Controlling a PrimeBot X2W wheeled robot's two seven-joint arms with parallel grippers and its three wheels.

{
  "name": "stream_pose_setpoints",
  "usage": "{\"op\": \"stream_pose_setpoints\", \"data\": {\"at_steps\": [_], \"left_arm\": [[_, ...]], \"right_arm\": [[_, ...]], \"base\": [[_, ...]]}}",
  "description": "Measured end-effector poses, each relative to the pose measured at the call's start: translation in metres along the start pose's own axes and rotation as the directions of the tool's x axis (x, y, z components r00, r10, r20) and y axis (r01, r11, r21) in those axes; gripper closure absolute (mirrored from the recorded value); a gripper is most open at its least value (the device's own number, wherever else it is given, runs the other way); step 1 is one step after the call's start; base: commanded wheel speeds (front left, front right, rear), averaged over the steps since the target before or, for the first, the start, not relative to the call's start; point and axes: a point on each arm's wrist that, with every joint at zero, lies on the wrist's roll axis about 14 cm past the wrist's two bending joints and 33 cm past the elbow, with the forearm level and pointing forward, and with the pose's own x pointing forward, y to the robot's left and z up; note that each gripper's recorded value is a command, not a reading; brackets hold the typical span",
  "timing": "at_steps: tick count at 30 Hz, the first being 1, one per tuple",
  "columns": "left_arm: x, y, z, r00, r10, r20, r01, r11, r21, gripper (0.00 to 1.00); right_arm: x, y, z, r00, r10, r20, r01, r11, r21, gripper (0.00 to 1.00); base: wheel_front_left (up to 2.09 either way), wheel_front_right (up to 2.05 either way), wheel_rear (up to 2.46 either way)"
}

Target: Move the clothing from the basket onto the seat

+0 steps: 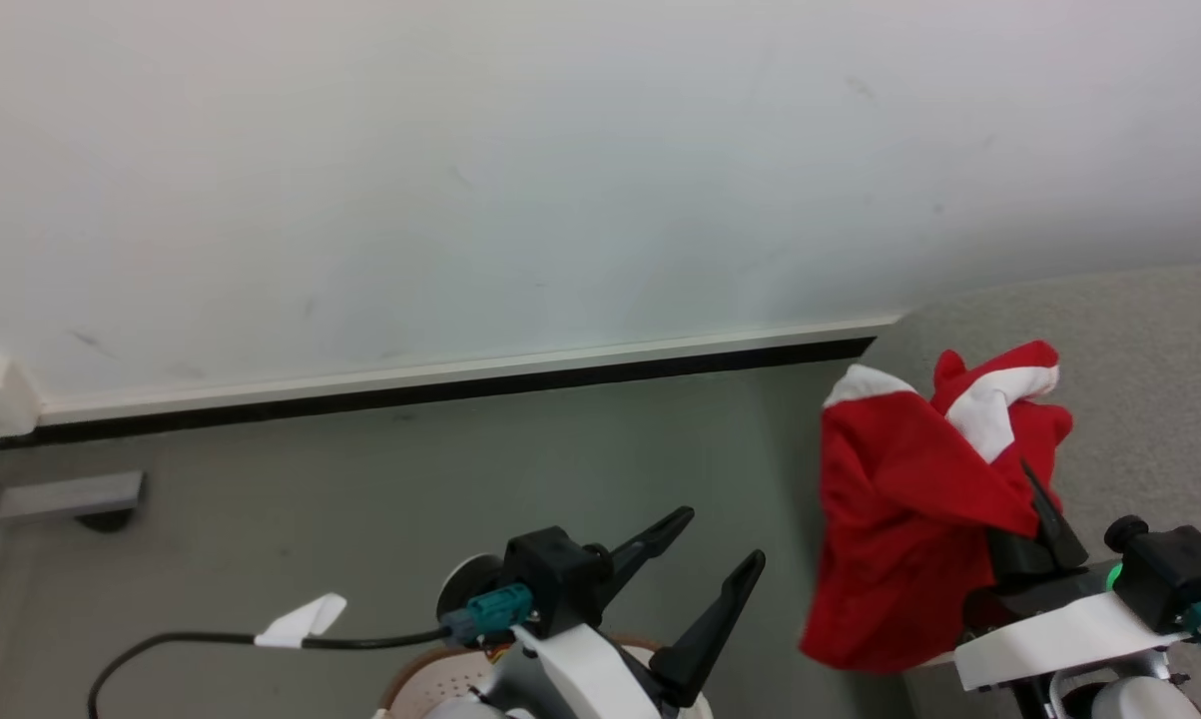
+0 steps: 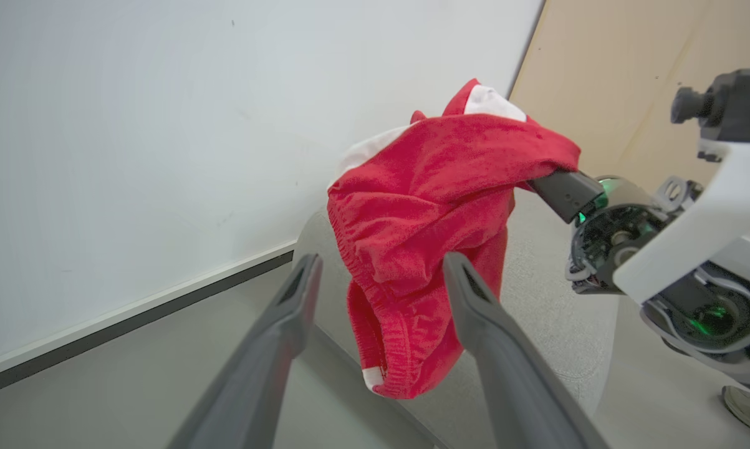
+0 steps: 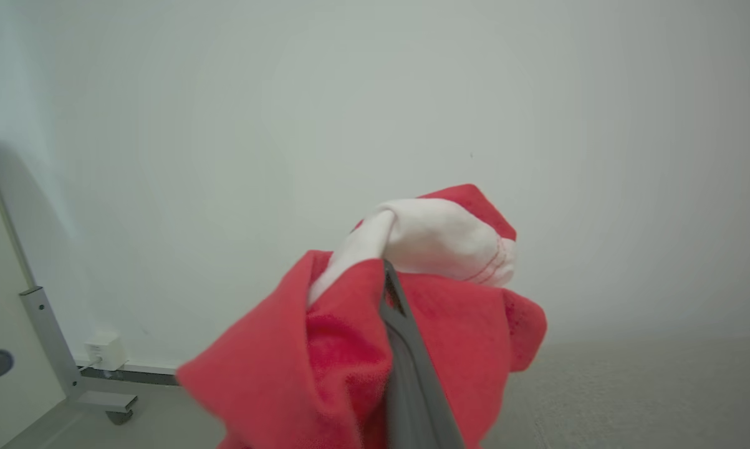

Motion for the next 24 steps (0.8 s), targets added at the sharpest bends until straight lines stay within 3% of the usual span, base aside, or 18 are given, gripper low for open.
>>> {"op": "stream_pose_setpoints", "data": {"at_steps": [4,12,19,24], "left_arm": [[0.019,-0.015,0.001,0.995,-0.1,0.021,0.099,0.994,0.049,0.0],[0.047,-0.044,-0.019,0.968,-0.252,-0.007,0.252,0.967,0.04,0.0],[0.061,-0.054,-0.034,0.95,-0.311,-0.028,0.312,0.949,0.034,0.0],[0.068,-0.049,-0.039,0.945,-0.326,-0.032,0.328,0.944,0.048,0.0]], "right_arm": [[-0.017,-0.036,0.014,0.994,-0.108,0.024,0.109,0.993,-0.041,1.0],[-0.059,-0.089,0.034,0.955,-0.292,0.053,0.296,0.95,-0.103,1.0],[-0.072,-0.105,0.042,0.938,-0.342,0.048,0.346,0.927,-0.146,1.0],[-0.055,-0.11,0.051,0.944,-0.324,0.064,0.33,0.927,-0.18,1.0]], "base": [[0.0,0.0,0.0],[0.0,0.0,0.0],[0.0,0.0,0.0],[0.0,0.0,0.0]]}}
